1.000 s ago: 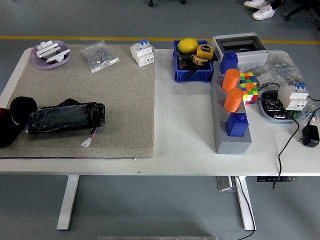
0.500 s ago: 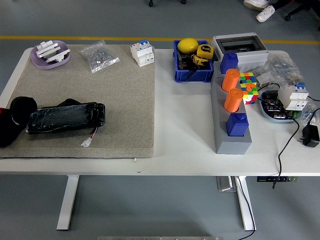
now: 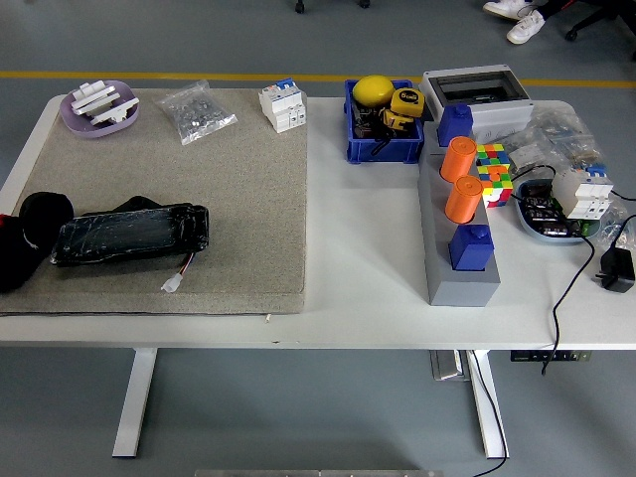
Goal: Pick the rag up,wipe the panel,place it on the desk
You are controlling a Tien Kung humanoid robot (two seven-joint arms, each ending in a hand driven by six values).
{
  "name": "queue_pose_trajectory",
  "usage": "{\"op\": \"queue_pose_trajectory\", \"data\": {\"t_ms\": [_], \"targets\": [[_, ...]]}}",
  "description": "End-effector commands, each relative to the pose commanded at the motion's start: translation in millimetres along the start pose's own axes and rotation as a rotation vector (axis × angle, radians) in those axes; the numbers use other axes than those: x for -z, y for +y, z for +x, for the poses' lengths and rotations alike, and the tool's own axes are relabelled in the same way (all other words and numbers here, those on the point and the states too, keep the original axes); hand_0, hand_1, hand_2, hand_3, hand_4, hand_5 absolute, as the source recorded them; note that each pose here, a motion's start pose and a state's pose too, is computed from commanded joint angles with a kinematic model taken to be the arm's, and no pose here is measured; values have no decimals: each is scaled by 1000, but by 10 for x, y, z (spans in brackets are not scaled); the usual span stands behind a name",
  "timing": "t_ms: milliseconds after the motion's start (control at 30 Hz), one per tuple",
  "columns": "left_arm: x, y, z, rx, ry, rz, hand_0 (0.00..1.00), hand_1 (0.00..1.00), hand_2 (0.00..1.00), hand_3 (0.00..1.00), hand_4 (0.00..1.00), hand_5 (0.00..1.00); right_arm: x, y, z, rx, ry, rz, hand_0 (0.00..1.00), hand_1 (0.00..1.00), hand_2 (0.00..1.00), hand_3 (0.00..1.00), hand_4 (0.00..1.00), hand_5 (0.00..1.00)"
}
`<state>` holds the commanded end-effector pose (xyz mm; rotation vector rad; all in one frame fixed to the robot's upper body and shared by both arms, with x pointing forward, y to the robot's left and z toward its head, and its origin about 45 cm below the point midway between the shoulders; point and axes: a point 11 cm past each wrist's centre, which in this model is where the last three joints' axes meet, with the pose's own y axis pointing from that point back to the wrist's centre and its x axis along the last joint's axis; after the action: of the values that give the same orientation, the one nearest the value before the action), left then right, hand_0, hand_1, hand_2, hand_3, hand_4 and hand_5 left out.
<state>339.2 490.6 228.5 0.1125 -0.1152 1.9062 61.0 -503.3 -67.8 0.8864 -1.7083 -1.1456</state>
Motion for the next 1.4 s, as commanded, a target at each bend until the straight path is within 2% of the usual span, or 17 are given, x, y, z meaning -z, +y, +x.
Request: {"op": "queue_pose_trajectory", "data": {"t_ms": [33,200,233,400,433,533,600,867,1200,1233,1400], "targets": [[1,-17,24,-2,-39,8,750,806,779,624,792,39,3,1,-1,0,0,2,803,700,710,681,998,734],[35,-89,119,7,-267,58,750,806,779,624,792,39,61,12,-6,-1,-5,20,803,700,710,681,998,734],[45,-96,124,15,-315,66,839,885,859,813,833,40,69,14,-7,-1,-6,23,803,700,708,682,998,734],[197,-133,149,74,-546,171,839,885,859,813,833,40,114,22,-2,-5,-4,34,803,700,708,682,998,734],[224,-136,144,87,-593,188,942,945,928,893,913,88,118,23,-1,-6,-5,34,803,699,708,680,998,734],[352,-147,104,142,-709,255,942,945,928,893,913,88,126,23,-4,-6,-2,35,803,699,708,680,998,734],[413,-159,82,159,-737,283,942,945,928,893,913,88,128,23,-6,-6,-1,36,803,699,708,680,998,734],[584,-181,7,185,-747,333,951,958,939,885,900,75,155,28,7,-12,2,40,803,699,709,680,998,733],[699,-214,24,165,-770,359,927,936,920,856,872,58,180,33,1,-13,9,48,803,699,708,679,998,731],[703,-216,23,161,-771,360,829,873,871,811,869,70,186,33,-2,-12,10,50,803,699,708,678,998,730],[720,-232,26,142,-787,370,829,873,871,811,869,70,197,35,1,-15,2,56,803,699,708,678,998,730]]}}
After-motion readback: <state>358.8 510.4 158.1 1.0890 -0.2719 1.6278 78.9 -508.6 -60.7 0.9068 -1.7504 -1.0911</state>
